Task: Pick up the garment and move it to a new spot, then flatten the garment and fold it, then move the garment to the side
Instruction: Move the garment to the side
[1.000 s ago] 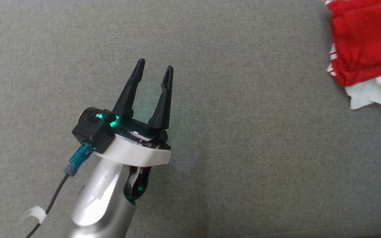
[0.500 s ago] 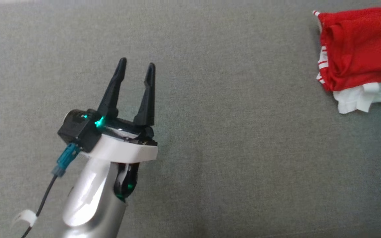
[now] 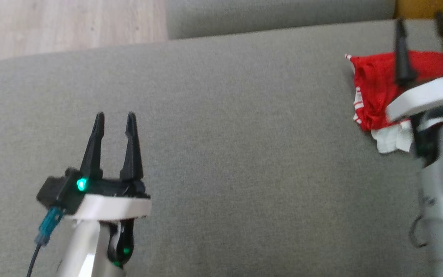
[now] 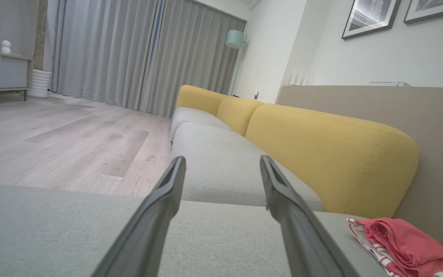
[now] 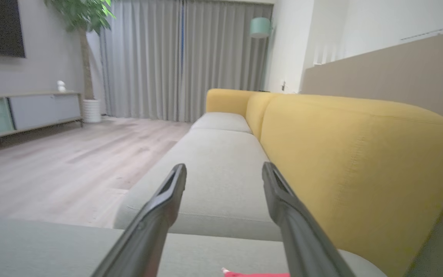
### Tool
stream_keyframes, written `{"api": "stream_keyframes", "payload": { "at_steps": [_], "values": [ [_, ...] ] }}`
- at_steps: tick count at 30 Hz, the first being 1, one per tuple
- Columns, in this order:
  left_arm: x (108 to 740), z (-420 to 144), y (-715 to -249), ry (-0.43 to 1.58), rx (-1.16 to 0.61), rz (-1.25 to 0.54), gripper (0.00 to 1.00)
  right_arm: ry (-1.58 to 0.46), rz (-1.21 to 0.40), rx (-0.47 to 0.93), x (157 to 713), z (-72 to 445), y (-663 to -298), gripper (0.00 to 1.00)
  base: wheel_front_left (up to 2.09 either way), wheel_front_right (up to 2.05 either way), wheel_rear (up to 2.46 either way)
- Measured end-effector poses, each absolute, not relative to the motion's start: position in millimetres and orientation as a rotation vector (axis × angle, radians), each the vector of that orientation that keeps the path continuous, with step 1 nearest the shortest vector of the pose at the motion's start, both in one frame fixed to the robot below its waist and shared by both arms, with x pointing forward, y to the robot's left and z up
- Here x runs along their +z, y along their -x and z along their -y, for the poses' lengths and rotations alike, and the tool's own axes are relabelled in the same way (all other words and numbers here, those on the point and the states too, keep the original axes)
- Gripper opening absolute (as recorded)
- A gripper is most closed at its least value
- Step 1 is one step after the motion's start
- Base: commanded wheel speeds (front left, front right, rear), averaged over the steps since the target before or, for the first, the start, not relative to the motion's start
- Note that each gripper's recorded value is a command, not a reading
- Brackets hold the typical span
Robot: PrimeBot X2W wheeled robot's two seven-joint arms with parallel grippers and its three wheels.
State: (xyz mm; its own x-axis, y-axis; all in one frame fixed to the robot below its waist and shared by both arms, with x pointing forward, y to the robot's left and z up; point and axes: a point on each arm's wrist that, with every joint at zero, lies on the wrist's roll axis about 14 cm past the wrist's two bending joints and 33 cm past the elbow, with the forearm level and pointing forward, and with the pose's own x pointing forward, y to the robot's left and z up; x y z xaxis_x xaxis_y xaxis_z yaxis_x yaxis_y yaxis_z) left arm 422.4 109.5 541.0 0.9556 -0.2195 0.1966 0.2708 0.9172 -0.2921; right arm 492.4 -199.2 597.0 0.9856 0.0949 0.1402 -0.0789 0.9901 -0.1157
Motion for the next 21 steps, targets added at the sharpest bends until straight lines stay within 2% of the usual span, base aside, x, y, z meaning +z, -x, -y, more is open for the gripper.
{"api": "stream_keyframes", "payload": {
  "at_steps": [7, 15, 21],
  "values": [
    [535, -128, -394, 0.310, -0.199, 0.150, 1.00, -0.068, 0.165, 0.128, 582, 163, -459, 1.00, 0.00, 0.00, 0.00],
    [519, -142, -371, 0.349, -0.139, 0.107, 1.00, -0.203, 0.100, 0.152, 532, 147, -423, 1.00, 0.00, 0.00, 0.00],
    [515, -146, -370, 0.409, -0.115, 0.095, 1.00, -0.242, 0.022, 0.168, 500, 136, -404, 1.00, 0.00, 0.00, 0.00]
  ]
}}
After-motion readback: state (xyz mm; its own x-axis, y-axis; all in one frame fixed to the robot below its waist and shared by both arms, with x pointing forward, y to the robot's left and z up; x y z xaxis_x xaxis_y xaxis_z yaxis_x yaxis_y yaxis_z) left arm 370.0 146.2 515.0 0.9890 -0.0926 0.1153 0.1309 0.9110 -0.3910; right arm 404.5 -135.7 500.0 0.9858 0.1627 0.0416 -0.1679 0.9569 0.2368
